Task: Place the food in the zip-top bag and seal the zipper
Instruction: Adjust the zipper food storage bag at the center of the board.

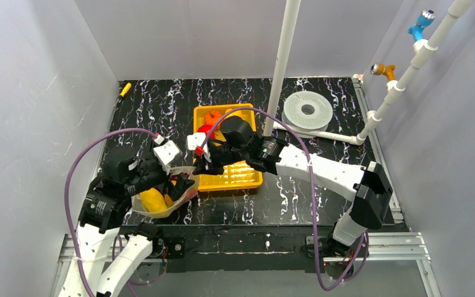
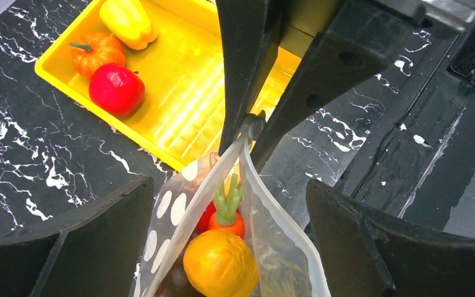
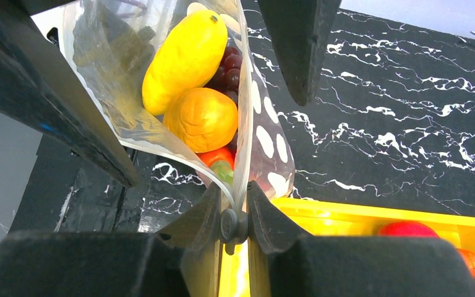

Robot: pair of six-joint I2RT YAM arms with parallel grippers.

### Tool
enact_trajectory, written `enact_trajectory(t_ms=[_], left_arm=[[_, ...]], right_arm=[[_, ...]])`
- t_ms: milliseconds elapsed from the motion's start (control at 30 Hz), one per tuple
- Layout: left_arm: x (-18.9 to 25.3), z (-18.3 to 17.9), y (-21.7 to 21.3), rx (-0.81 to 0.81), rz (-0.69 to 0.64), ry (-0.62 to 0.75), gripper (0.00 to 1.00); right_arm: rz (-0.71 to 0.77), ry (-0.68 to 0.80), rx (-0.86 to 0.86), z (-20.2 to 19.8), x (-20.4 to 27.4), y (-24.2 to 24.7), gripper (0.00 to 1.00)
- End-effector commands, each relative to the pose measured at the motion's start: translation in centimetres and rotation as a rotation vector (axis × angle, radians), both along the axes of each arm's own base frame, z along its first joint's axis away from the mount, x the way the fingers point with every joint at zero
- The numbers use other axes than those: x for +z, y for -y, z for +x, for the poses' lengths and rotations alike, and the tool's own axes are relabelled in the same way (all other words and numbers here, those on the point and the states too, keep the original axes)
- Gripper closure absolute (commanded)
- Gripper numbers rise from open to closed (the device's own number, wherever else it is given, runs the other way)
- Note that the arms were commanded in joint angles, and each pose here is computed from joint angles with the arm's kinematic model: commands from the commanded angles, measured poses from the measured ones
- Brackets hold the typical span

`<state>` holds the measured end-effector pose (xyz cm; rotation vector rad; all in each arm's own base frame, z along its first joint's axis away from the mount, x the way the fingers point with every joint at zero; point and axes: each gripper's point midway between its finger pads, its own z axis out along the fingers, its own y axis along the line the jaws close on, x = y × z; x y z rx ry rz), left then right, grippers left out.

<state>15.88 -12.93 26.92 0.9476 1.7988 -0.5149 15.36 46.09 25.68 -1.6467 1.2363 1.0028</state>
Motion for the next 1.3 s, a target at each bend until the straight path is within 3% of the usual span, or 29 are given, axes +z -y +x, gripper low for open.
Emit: enact_trajectory(t_ms=[0,200,467,700,800,1033,1267], left_arm=[[-1.5,0.8,0.0,0.005,0.028,-0.026,0.08],[-2.6,1.3,-1.0,0.057,0.082,-0.025,0.13],[-2.9,1.4,-1.9,0.122,0.095,-0.033,0.51],[-2.8,1.1,-1.8,0.134,0.074,-0.051,0.74],[-3.1,1.0,-1.8,0.136,0.072,-0.066,0.79],[-3.3,0.7,-1.9,0.134,0.074,-0.069,0.88],[-3.2,0.6,-1.6,0.129,0.06,-0.082,0.93]], right_arm=[[0.07,0.018,0.004,0.1,3.5,-0.5,0.97],[0.082,0.013,-0.007,0.2,3.7,-0.5,0.96],[0.096,0.001,-0.021,0.4,4.0,-0.9,0.87],[0.153,-0.035,-0.1,1.4,4.3,-1.0,0.42],[0.187,-0.081,-0.144,2.1,4.2,-0.8,0.32],[0.197,-0.208,-0.157,2.6,3.1,0.2,0.28],[0.205,-0.305,-0.104,0.9,1.4,1.1,0.29]])
